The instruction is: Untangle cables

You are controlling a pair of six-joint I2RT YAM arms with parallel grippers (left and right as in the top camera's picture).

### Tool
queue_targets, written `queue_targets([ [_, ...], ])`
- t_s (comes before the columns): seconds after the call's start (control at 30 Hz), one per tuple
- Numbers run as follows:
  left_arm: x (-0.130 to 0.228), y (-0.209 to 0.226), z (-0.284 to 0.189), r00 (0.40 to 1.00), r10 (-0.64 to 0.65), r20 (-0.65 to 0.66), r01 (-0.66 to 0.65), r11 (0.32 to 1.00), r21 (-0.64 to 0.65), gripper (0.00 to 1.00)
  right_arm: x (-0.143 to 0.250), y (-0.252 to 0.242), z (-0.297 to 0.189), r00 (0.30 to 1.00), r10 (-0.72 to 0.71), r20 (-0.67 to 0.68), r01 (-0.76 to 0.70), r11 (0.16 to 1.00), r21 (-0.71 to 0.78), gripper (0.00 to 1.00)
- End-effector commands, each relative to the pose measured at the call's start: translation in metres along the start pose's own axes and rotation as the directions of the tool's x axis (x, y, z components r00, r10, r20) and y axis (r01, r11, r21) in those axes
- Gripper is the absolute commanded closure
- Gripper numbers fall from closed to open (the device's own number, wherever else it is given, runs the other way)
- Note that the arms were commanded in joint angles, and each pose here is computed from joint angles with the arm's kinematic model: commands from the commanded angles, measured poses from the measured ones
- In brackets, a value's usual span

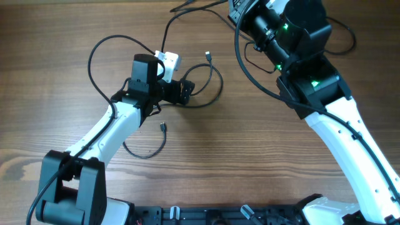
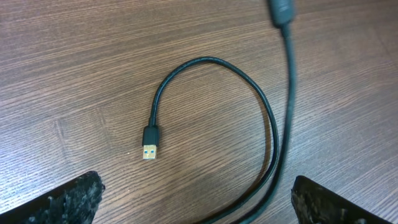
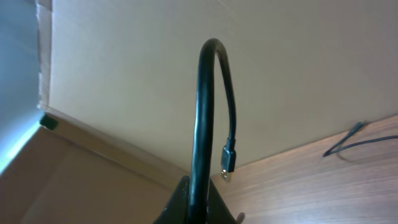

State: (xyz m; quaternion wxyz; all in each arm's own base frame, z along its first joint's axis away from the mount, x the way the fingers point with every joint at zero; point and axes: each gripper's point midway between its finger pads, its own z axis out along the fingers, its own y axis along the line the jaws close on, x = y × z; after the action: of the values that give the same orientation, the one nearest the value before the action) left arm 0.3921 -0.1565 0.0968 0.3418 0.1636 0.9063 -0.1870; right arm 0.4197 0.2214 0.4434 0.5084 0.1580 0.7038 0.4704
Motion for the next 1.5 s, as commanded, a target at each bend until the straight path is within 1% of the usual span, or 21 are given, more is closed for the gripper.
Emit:
queue_targets([
  [0.0, 0.003, 0.009, 0.001, 1.0, 0.002, -0.007, -0.002, 0.998, -0.055, 0.06, -0.01, 0.02, -0.01, 0.997, 0.082, 0.001, -0.081, 0.994, -0.071, 0.96],
  [0.03, 0.003, 0.015, 0.0, 1.0, 0.001, -0.007, -0.002, 0.996, -0.091, 0.07, -0.01, 0.021, -0.01, 0.996, 0.084, -0.001, -0.084, 0.993, -0.077, 0.96],
  [0.1, 0.004, 0.035, -0.003, 1.0, 0.001, -0.009, -0.002, 0.978, -0.208, 0.08, -0.011, 0.02, -0.01, 0.996, 0.086, -0.006, -0.086, 0.993, -0.081, 0.96],
  [0.23, 0.006, 0.048, -0.006, 1.0, -0.001, -0.016, -0.003, 0.958, -0.285, 0.07, -0.014, 0.019, -0.011, 0.994, 0.105, -0.001, -0.105, 0.991, -0.081, 0.96],
  [0.53, 0.045, 0.052, -0.001, 0.995, -0.026, -0.093, -0.002, 0.957, -0.29, 0.1, -0.02, 0.026, -0.011, 0.992, 0.127, 0.015, -0.125, 0.986, -0.112, 0.96],
  [0.7, 0.059, 0.052, -0.001, 0.991, -0.037, -0.129, -0.002, 0.957, -0.29, 0.12, -0.02, 0.026, -0.011, 0.992, 0.126, 0.015, -0.124, 0.986, -0.112, 0.96],
  [0.73, 0.06, 0.052, -0.001, 0.99, -0.039, -0.136, -0.002, 0.957, -0.29, 0.18, -0.019, 0.026, -0.011, 0.992, 0.127, 0.014, -0.125, 0.986, -0.109, 0.96],
  [0.8, 0.063, 0.052, -0.001, 0.988, -0.042, -0.146, -0.002, 0.957, -0.29, 0.24, -0.019, 0.025, -0.011, 0.992, 0.127, 0.012, -0.125, 0.987, -0.105, 0.96],
  [0.83, 0.064, 0.052, -0.001, 0.988, -0.043, -0.149, -0.002, 0.957, -0.291, 0.28, -0.018, 0.023, -0.011, 0.992, 0.127, 0.009, -0.125, 0.987, -0.099, 0.96],
  [0.9, 0.065, 0.052, -0.001, 0.987, -0.044, -0.153, -0.003, 0.957, -0.291, 0.43, -0.016, 0.021, -0.011, 0.992, 0.127, 0.005, -0.126, 0.988, -0.091, 0.95],
  [0.93, 0.065, 0.052, -0.002, 0.987, -0.044, -0.153, -0.003, 0.957, -0.291, 0.52, -0.016, 0.021, -0.011, 0.992, 0.127, 0.005, -0.126, 0.988, -0.09, 0.96],
  [1.1, 0.072, 0.052, -0.003, 0.982, -0.053, -0.182, -0.003, 0.957, -0.291, 0.65, -0.023, 0.017, -0.011, 0.991, 0.128, 0.038, -0.125, 0.989, -0.075, 0.96],
  [1.13, 0.073, 0.052, -0.003, 0.981, -0.053, -0.184, -0.003, 0.957, -0.291, 0.69, -0.026, 0.015, -0.011, 0.991, 0.128, 0.047, -0.125, 0.99, -0.07, 0.96],
  [1.2, 0.073, 0.052, -0.003, 0.982, -0.048, -0.185, -0.008, 0.957, -0.29, 0.94, -0.035, 0.007, -0.012, 0.989, 0.129, 0.077, -0.125, 0.991, -0.046, 0.96],
  [1.23, 0.073, 0.052, -0.003, 0.981, -0.027, -0.192, -0.029, 0.958, -0.286, 0.96, -0.04, -0.001, -0.012, 0.988, 0.127, 0.092, -0.125, 0.992, -0.024, 0.96],
  [1.3, 0.07, 0.052, -0.002, 0.983, -0.012, -0.182, -0.041, 0.958, -0.284, 0.96, -0.048, -0.015, -0.014, 0.986, 0.127, 0.107, -0.13, 0.991, 0.014, 0.96],
  [1.4, 0.062, 0.052, -0.001, 0.983, 0.062, -0.173, -0.108, 0.956, -0.273, 0.96, -0.061, -0.04, -0.018, 0.983, 0.128, 0.129, -0.14, 0.986, 0.086, 0.96],
  [1.47, 0.052, 0.049, 0.001, 0.988, 0.073, -0.133, -0.106, 0.959, -0.263, 0.96, -0.071, -0.061, -0.023, 0.983, 0.111, 0.146, -0.132, 0.98, 0.148, 0.96],
])
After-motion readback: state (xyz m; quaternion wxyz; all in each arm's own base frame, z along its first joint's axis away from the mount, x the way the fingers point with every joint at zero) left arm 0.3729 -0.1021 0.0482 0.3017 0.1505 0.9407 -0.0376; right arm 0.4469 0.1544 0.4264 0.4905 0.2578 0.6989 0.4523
